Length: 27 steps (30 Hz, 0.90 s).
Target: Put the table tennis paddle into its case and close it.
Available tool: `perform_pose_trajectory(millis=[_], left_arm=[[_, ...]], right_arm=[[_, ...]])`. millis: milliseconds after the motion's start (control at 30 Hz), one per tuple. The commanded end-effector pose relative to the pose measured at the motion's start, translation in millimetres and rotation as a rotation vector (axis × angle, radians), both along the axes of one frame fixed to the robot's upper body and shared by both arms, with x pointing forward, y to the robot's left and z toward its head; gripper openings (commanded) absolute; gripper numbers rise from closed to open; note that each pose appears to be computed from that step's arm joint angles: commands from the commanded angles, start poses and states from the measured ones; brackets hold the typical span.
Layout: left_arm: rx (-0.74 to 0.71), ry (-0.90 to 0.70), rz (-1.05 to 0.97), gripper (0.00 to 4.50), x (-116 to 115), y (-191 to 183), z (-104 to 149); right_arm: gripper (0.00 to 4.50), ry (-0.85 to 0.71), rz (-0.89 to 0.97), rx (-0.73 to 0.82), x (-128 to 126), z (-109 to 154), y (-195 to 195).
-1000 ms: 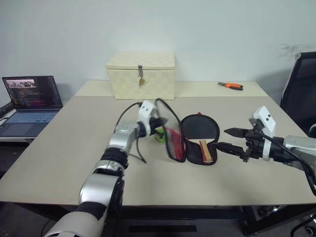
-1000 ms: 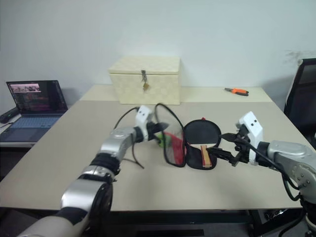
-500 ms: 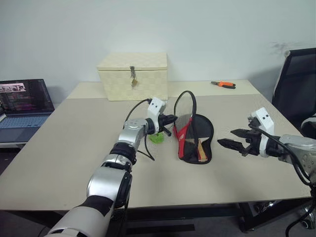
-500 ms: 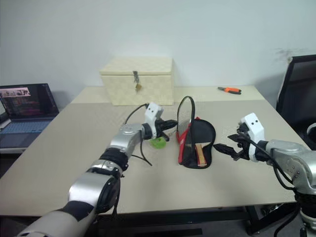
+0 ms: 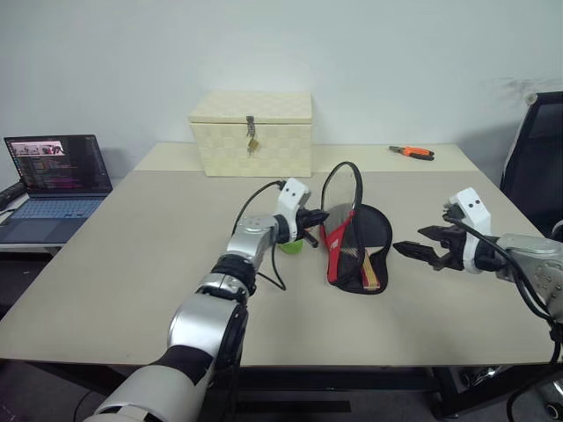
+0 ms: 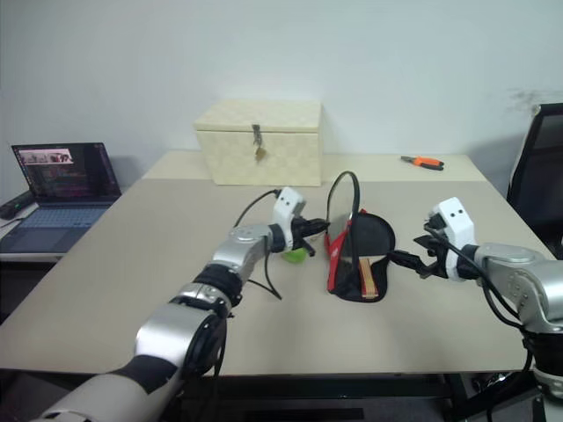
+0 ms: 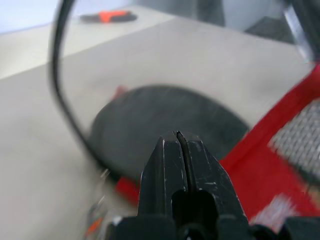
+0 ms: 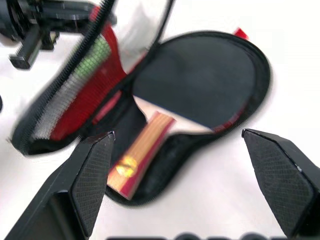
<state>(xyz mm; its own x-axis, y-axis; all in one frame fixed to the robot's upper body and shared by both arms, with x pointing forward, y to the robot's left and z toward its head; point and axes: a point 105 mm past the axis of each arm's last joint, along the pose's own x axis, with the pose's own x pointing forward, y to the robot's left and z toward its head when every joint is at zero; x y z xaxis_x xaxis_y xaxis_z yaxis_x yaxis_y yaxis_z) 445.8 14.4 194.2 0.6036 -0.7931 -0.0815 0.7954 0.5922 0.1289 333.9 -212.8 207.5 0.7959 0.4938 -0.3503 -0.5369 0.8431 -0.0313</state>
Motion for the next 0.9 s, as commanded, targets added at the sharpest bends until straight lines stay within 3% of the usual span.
perform_pose_trajectory(millis=[33, 200, 400, 533, 767, 900], left_arm=[[-0.010, -0.054, -0.017, 0.06, -1, -18, 17], [-0.022, -0.057, -0.022, 0.06, -1, -19, 20], [-0.032, -0.063, 0.028, 0.06, 5, 2, 20], [-0.124, -0.076, -0.005, 0.06, 2, 35, 32], [-0.217, -0.086, -0.150, 0.06, -47, 103, 47], [-0.208, -0.090, -0.095, 0.06, -64, 125, 51]], right_arm=[[4.50, -0.054, 0.006, -0.010, -12, 18, -4], [4.50, -0.043, 0.012, -0.003, -16, 16, -2], [4.50, -0.032, 0.041, 0.029, -12, 14, 6], [4.50, -0.022, 0.053, 0.072, 3, 5, 15], [4.50, 0.039, -0.035, 0.089, 45, -31, 19], [4.50, 0.056, -0.066, 0.092, 64, -45, 24]])
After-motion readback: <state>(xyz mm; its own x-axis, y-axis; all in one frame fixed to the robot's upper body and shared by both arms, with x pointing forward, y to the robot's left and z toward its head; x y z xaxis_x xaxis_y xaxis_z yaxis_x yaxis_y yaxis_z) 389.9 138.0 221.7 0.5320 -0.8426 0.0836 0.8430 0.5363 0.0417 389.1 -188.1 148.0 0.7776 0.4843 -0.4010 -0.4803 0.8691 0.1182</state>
